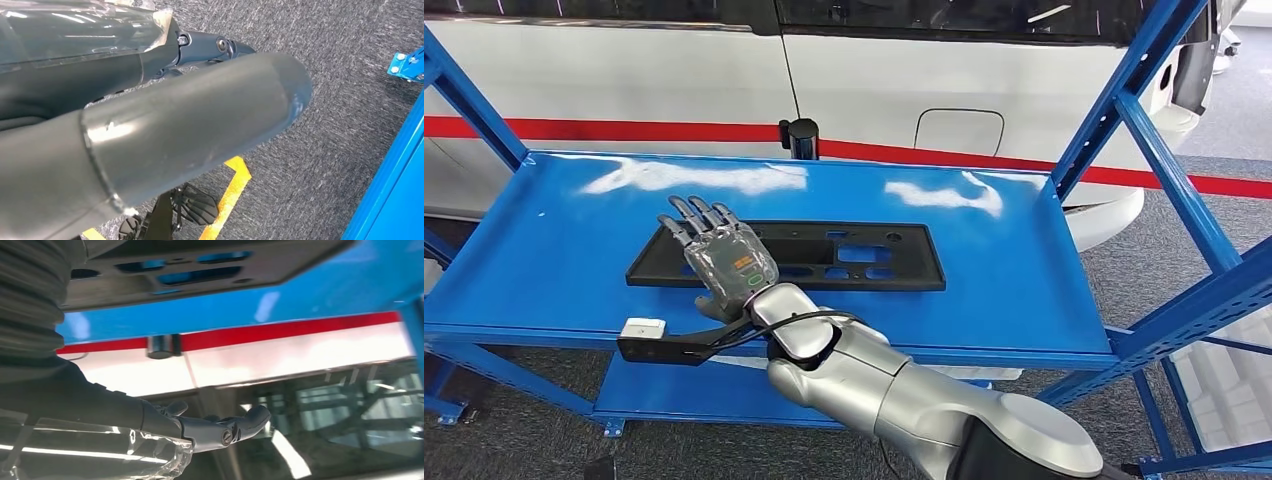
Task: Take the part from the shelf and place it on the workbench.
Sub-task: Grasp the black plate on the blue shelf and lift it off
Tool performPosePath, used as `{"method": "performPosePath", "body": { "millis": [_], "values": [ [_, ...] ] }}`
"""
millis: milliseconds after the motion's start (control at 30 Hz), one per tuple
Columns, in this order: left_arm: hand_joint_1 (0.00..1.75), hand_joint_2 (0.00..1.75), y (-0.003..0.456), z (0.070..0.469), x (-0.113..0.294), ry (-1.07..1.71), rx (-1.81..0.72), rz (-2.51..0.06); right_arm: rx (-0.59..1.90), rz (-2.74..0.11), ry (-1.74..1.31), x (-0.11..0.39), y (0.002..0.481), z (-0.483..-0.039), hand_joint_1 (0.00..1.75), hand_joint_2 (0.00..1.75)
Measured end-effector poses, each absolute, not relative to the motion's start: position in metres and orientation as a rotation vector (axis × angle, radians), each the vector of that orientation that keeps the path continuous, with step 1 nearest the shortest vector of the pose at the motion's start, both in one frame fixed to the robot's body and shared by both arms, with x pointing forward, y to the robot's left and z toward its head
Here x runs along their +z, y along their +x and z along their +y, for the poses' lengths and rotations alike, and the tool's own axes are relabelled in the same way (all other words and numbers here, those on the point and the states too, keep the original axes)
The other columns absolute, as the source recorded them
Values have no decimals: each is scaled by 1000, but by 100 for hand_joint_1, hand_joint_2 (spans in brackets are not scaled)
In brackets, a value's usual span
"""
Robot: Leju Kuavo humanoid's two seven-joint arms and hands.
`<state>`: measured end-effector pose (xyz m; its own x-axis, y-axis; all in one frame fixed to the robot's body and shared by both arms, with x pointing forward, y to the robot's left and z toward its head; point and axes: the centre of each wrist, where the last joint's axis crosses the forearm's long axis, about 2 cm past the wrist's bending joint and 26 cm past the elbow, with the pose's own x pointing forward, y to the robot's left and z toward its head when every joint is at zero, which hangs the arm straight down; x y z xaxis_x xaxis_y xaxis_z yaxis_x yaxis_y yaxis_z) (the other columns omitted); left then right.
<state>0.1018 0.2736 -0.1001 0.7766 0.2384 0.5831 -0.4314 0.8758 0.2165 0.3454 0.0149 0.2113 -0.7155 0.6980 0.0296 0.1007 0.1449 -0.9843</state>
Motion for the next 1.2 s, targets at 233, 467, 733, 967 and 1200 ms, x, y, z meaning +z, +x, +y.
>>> {"method": "performPosePath", "body": {
  "millis": [233,467,733,967,1200],
  "values": [
    [0,0,100,275,-100,356,380,-575,1556,-1790,-917,192,373,-19,0,175],
    [0,0,98,275,-101,357,379,-572,1512,-1680,-981,181,388,-47,0,175],
    [0,0,101,275,-100,350,368,-565,1487,-1638,-995,175,393,-60,0,175],
    [0,0,105,276,-99,349,367,-563,1493,-1638,-981,168,392,-64,158,175],
    [0,0,105,277,-100,352,367,-560,1498,-1655,-961,162,388,-65,169,175]
  ]
}}
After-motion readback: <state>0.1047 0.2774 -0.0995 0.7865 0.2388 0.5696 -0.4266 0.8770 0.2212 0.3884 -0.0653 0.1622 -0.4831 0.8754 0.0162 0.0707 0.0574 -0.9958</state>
